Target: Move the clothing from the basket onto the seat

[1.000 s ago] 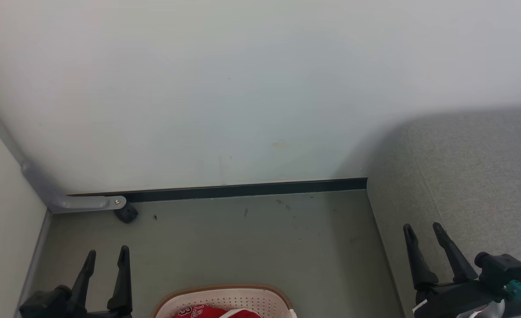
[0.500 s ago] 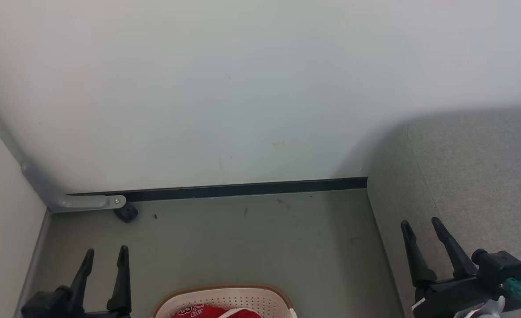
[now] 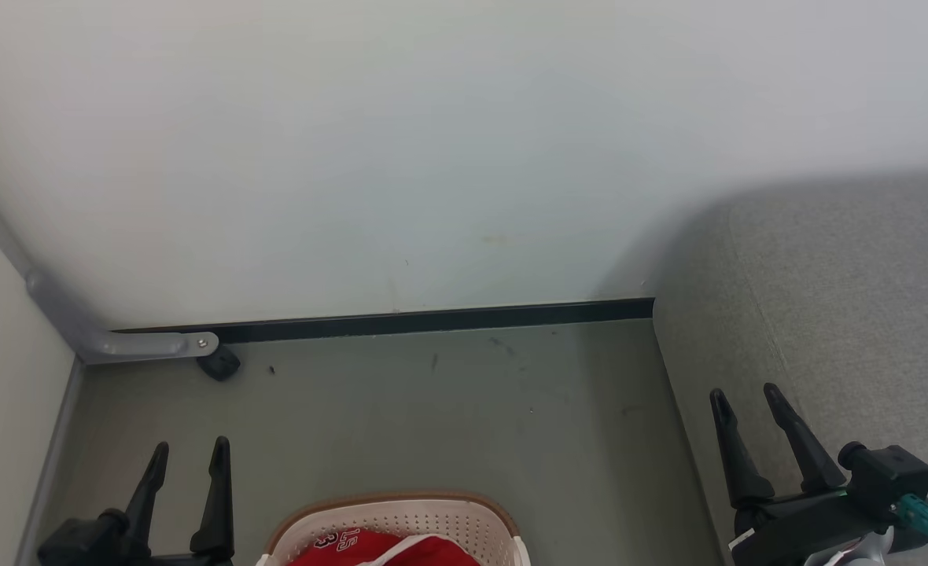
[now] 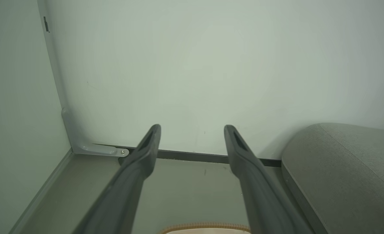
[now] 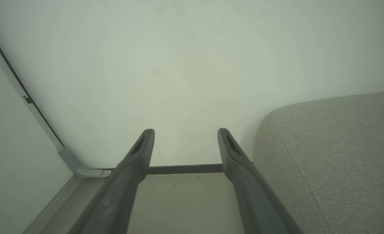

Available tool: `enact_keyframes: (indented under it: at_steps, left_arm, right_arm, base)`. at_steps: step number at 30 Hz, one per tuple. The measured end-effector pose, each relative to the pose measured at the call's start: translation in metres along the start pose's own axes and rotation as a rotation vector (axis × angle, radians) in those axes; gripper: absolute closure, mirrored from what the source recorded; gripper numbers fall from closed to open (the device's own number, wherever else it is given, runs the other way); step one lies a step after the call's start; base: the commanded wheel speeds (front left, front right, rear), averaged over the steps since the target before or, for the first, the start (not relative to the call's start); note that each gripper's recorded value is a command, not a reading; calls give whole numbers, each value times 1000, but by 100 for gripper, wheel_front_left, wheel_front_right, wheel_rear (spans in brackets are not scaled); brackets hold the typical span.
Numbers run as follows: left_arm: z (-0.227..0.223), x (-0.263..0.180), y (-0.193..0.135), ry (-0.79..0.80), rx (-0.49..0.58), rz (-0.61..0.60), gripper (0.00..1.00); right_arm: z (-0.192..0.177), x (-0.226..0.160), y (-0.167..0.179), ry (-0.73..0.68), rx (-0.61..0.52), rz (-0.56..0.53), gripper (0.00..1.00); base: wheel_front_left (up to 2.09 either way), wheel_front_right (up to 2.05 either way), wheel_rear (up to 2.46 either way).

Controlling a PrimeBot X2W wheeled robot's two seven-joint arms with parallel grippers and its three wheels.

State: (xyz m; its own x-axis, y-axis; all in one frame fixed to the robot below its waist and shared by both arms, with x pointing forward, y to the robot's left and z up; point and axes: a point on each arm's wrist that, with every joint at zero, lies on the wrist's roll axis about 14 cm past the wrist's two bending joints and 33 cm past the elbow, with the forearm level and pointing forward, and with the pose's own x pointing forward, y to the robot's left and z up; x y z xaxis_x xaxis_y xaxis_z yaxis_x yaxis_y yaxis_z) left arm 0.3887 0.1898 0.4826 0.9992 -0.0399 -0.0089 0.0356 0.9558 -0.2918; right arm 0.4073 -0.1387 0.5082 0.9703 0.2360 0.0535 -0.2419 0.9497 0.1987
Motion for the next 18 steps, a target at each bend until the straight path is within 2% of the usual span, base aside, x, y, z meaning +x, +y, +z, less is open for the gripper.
enact_keyframes:
  at_steps: [18]
  left_arm:
    - [-57,28,-6,164,34,-56,0]
  right_arm:
    - [-35,9,-14,79,45,-35,0]
  base:
    - [0,0,0]
